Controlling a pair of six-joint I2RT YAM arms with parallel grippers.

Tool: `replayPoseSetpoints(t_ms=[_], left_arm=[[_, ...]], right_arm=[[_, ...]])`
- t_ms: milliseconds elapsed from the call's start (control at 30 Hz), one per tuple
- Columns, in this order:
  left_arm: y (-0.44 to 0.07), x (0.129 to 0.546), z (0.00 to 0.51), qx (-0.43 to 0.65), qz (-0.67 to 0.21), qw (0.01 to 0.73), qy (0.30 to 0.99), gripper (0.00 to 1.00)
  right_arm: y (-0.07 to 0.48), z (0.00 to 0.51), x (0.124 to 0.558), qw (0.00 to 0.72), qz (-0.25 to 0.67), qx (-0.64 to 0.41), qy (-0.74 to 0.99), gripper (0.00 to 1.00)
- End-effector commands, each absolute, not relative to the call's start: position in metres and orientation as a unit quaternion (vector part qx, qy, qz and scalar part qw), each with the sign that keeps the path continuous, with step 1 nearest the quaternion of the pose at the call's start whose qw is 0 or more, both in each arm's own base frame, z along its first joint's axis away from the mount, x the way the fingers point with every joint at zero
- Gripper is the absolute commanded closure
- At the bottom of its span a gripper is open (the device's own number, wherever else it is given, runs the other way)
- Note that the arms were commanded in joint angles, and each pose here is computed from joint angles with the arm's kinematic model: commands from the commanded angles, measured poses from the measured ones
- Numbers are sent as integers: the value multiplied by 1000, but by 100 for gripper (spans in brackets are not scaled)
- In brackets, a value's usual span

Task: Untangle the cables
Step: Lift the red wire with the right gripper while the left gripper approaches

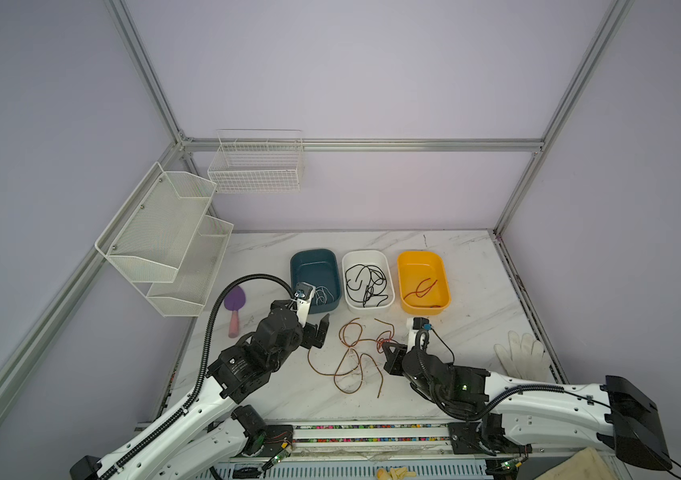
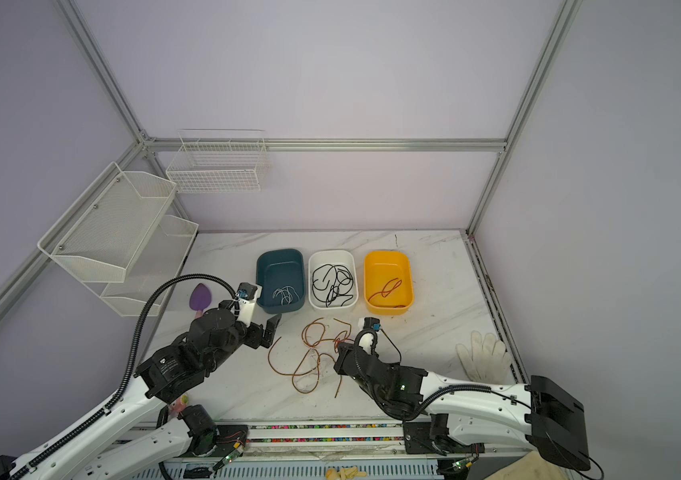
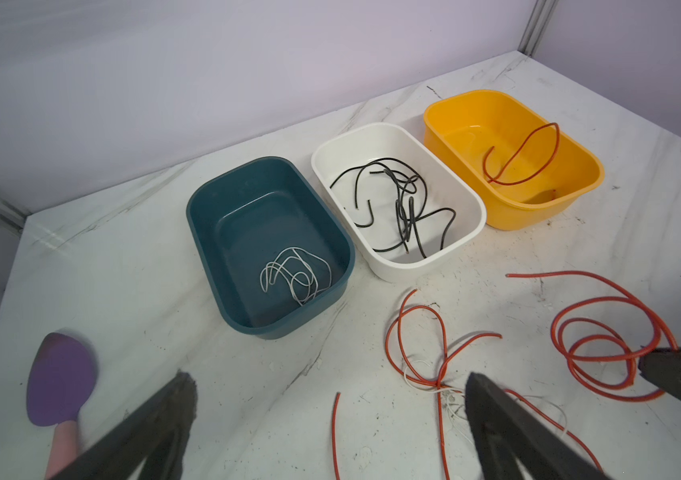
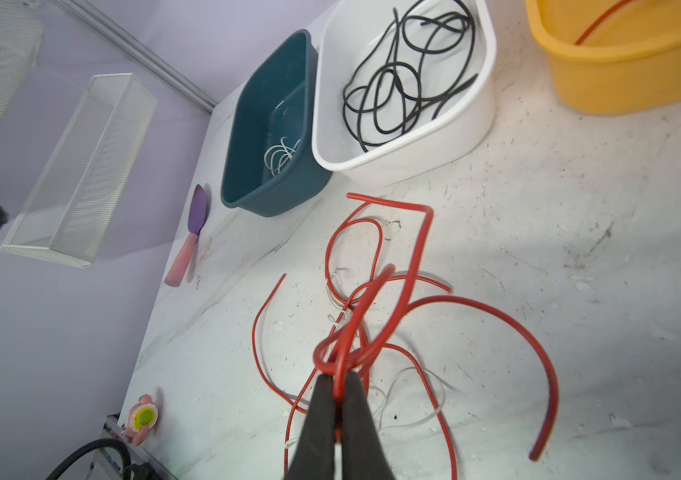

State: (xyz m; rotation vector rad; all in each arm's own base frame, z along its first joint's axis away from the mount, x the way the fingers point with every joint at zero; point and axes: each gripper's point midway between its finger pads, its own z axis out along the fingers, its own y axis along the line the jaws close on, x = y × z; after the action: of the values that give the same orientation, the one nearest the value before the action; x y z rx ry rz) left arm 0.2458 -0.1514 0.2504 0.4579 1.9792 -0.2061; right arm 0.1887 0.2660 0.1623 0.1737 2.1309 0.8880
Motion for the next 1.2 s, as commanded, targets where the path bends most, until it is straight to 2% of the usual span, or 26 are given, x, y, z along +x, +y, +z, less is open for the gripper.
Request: replayPoseSetpoints(t_ms=[0, 200, 400, 600, 933, 1067, 1167], left_arm=[[-183, 224, 275, 255, -184, 528, 789, 0], [-217, 186, 285, 336, -299, 505, 737, 0], [-236, 170, 278, 376, -350, 460, 724, 0], [-244, 164, 271, 390, -369, 432, 724, 0], [-248, 164, 262, 395, -371, 414, 732, 1], [-249, 165, 259, 394, -366, 409, 737, 2], [-248, 166, 258, 393, -362, 410, 739, 2]], right_arm=[[266, 196, 187, 431, 365, 24, 825, 100], [262, 233, 176, 455, 412, -15, 790, 100], [282, 253, 160, 445, 455, -82, 767, 100], [310, 261, 146, 424, 482, -148, 752, 100], [317, 272, 137, 427, 503, -177, 730, 100], [304, 275, 146, 444, 491, -144, 736, 100], [278, 273, 166, 476, 443, -84, 755, 100]])
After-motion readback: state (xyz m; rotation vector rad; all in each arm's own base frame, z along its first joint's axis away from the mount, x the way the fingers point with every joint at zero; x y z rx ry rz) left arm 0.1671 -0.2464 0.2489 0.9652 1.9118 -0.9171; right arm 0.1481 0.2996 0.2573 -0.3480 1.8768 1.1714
